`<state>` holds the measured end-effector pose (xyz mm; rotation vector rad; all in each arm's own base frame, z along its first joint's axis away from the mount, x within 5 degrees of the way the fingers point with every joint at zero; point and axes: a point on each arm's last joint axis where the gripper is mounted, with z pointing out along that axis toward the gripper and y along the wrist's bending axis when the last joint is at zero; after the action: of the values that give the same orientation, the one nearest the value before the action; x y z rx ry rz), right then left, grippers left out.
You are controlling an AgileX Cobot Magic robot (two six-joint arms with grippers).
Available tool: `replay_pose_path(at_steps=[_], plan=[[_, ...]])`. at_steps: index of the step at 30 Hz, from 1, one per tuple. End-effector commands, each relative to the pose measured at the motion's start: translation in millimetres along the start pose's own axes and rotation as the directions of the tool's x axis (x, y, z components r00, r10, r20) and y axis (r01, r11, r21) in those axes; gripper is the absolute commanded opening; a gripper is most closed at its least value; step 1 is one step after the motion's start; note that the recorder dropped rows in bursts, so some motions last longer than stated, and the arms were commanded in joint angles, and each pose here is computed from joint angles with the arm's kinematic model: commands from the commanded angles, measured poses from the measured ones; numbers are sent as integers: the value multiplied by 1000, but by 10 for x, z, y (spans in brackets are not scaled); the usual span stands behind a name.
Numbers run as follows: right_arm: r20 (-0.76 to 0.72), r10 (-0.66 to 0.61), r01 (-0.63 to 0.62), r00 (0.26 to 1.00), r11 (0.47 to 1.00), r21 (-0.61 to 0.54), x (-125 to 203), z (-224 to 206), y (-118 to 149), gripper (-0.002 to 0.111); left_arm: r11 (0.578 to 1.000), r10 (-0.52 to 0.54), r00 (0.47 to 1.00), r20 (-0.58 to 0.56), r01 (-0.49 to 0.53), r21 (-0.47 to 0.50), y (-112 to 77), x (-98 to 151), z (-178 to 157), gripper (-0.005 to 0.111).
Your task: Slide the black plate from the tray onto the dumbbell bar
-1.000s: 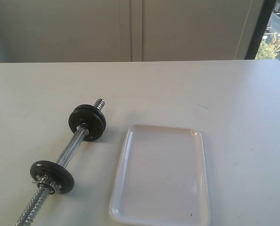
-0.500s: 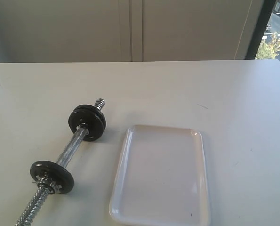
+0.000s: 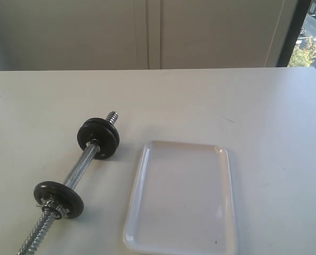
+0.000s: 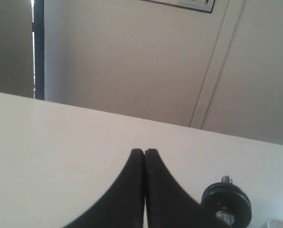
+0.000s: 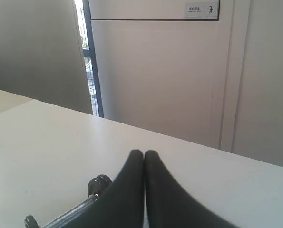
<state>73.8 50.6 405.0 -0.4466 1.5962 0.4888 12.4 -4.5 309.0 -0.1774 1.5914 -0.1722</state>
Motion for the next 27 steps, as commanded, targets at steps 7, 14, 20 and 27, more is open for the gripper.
replay_pose_path(at_steps=[7,14,20,27], plan=[[3,8,-8,1000,1000,2,5,-11,3,0,993,115,982,-153,-119,-16,238,958,409,0],[3,8,-8,1000,1000,2,5,-11,3,0,991,122,948,-295,-133,-17,320,1348,442,0],[3,8,-8,1000,1000,2,5,-11,3,0,998,42,945,-325,-57,-35,316,1378,432,0],[4,8,-8,1000,1000,3,4,-11,2,0,998,44,956,-289,-57,-35,315,1345,443,0]])
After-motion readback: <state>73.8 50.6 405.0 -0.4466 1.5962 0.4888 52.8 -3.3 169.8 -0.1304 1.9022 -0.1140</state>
